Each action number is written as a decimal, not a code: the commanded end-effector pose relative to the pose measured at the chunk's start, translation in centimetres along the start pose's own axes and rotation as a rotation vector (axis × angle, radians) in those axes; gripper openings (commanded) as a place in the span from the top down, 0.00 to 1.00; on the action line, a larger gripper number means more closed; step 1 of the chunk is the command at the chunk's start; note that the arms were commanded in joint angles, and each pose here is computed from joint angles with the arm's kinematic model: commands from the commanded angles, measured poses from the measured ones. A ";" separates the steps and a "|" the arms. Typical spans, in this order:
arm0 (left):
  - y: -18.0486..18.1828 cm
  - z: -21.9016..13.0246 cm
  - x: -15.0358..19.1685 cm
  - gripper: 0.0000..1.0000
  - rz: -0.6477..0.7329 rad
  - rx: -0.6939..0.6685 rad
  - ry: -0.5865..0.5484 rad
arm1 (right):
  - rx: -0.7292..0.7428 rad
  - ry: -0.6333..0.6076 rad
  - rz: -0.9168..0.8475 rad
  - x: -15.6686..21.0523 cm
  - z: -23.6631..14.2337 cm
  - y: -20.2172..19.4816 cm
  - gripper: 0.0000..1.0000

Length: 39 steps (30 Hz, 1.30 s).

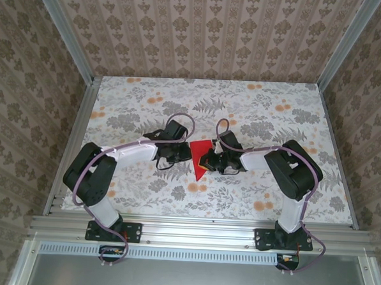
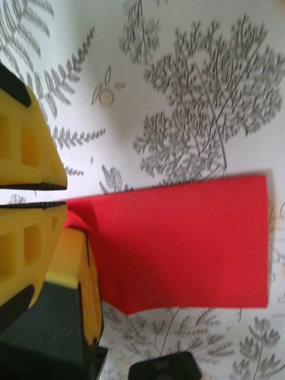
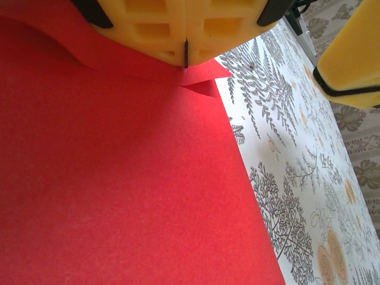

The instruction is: Fold a paper plane with a square sheet of paper (pick it up from the middle)

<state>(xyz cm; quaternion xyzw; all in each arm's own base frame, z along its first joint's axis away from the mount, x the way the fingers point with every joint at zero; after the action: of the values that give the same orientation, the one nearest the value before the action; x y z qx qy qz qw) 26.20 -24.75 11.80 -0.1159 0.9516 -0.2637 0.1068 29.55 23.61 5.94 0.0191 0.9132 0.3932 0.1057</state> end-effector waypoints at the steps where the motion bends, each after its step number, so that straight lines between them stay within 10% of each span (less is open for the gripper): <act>1: -1.2 0.9 0.8 0.88 0.007 0.091 0.060 | 0.195 0.097 0.102 3.0 0.8 -4.9 0.97; 24: -0.1 4.7 1.6 0.98 0.009 -0.058 0.095 | 0.179 0.096 0.099 2.9 0.5 -4.6 0.98; 39: 1.8 5.4 2.9 0.99 0.024 -0.235 0.109 | -0.142 0.068 -0.023 1.7 -3.4 1.5 0.93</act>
<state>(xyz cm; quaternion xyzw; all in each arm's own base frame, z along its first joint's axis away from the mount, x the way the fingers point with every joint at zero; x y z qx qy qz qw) 25.57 -28.08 8.22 -0.0907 0.9686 -0.2218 0.0663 28.21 22.37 7.83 0.0116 0.8970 0.4310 0.0973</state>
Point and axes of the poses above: each hand's point on the last joint's axis, 136 mm out from that joint toward the fingers, its own z axis out along the fingers, its own y axis along the line the jaws close on, x = y × z, the point moved 7 cm from there along -z, back along the fingers, and after that the axes turned 11 degrees about -z, right-handed, at the moved point
